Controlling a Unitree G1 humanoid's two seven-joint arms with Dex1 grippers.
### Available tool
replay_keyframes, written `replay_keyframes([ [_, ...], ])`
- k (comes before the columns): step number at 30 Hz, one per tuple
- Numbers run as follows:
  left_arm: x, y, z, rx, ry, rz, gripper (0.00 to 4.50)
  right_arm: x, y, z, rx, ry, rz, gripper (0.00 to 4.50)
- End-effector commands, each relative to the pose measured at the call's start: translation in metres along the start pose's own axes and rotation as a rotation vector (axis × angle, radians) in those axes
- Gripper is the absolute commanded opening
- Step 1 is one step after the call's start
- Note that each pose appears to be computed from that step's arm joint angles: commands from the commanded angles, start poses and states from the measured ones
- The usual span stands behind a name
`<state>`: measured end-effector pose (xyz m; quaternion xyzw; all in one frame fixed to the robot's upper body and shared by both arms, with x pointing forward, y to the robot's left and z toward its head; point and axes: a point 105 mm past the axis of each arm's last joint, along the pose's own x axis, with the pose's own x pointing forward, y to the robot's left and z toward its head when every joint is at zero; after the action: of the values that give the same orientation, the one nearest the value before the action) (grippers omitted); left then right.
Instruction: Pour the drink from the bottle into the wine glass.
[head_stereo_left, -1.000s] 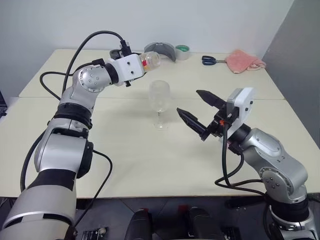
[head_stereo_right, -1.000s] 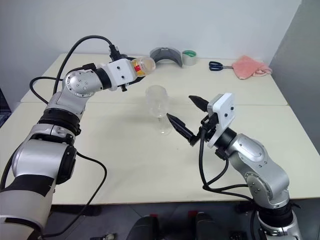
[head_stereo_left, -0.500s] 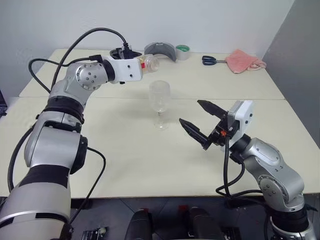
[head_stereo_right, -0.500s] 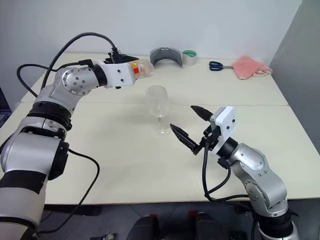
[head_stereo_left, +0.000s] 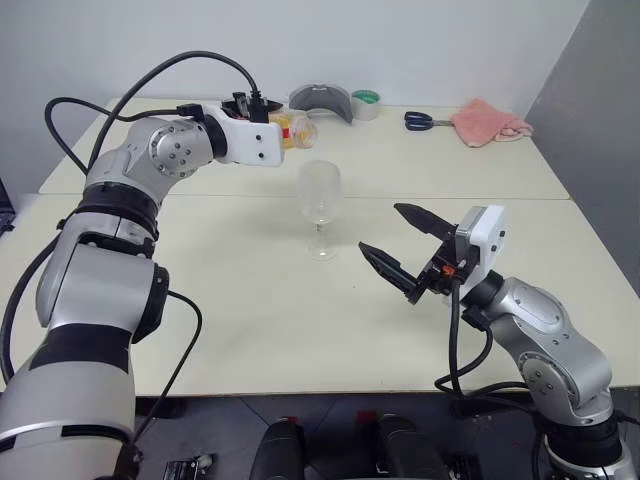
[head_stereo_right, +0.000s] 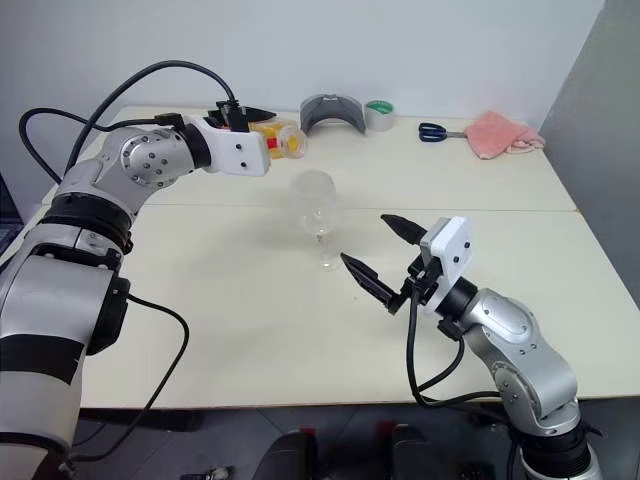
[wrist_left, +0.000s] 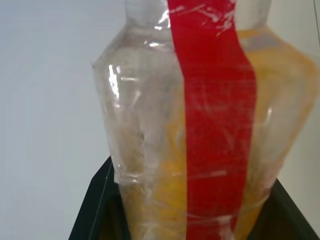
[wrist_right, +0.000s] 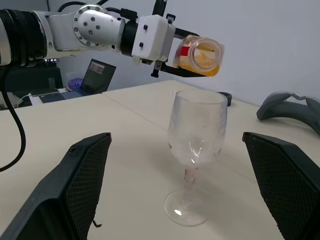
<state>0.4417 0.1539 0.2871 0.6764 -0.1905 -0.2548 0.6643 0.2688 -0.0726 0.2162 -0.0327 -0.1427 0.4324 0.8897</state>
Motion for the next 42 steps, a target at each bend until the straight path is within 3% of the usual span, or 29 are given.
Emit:
replay_keyframes([
  [1, -0.0026, 0.0290, 0.0074, 0.051, -0.022, 0.078, 1.74, -0.0023, 0.0017, 0.0146, -0.040, -0.047, -0.002, 4.50],
  [42, 0.0011, 0.0366, 0.0098, 0.281, 0.006, 0.075, 1.74, -0.0047, -0.0032, 0.0172, -0.040, -0.057, -0.037, 4.50],
])
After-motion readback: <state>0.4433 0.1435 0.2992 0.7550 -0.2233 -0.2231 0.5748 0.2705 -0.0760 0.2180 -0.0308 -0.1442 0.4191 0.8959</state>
